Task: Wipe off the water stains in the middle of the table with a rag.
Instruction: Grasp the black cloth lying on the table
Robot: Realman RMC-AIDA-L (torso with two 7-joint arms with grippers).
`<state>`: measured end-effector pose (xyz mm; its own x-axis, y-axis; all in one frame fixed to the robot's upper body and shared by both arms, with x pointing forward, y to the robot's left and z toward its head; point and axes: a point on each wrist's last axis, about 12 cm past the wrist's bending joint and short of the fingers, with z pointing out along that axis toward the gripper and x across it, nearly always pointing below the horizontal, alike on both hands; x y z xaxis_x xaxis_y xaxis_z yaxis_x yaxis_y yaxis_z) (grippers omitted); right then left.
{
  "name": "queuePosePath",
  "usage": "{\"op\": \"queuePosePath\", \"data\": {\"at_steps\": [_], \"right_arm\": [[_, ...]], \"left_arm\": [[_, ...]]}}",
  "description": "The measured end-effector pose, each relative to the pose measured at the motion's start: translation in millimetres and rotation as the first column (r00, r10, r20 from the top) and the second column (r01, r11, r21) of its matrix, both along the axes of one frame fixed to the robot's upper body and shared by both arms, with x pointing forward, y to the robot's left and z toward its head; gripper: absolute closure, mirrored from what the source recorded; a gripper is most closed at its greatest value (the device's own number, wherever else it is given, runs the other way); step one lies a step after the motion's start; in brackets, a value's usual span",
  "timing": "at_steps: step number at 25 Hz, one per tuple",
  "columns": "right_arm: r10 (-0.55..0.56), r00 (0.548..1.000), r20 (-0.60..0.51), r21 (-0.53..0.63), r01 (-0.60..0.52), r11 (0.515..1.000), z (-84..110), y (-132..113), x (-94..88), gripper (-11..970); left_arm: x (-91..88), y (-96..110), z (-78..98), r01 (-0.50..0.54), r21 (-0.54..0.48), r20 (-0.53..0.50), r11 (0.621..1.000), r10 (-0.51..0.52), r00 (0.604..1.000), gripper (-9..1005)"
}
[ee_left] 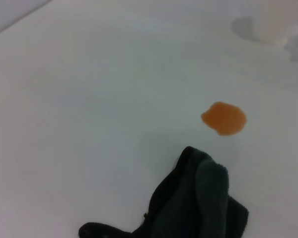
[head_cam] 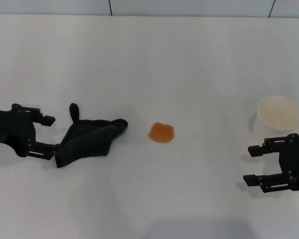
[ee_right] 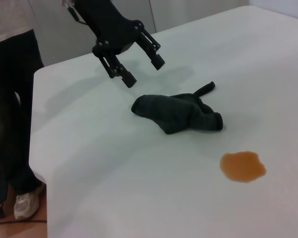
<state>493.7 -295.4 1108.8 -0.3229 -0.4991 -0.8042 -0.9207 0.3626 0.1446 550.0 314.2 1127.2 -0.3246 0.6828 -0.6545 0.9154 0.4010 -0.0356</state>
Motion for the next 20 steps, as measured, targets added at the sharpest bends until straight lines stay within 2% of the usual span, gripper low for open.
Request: {"op": "queuePosePath", "data": {"at_steps": [13,20], "right_arm": [[0.011,1.000,0.003,0.004,-0.011,1.000,0.2,3,0.8,243],[0.020,1.000,-0.001,0.003,-0.020,1.000,-1.1,6,0.6,242]], "left_arm": [[7.9,-26,-16.1,0.048,0.050,-0.022,0.998,-0.047,0.999,195],[10.6,-30,-22.6,0.041,0.067,-0.016,0.997,-0.040,0.999,236]]}}
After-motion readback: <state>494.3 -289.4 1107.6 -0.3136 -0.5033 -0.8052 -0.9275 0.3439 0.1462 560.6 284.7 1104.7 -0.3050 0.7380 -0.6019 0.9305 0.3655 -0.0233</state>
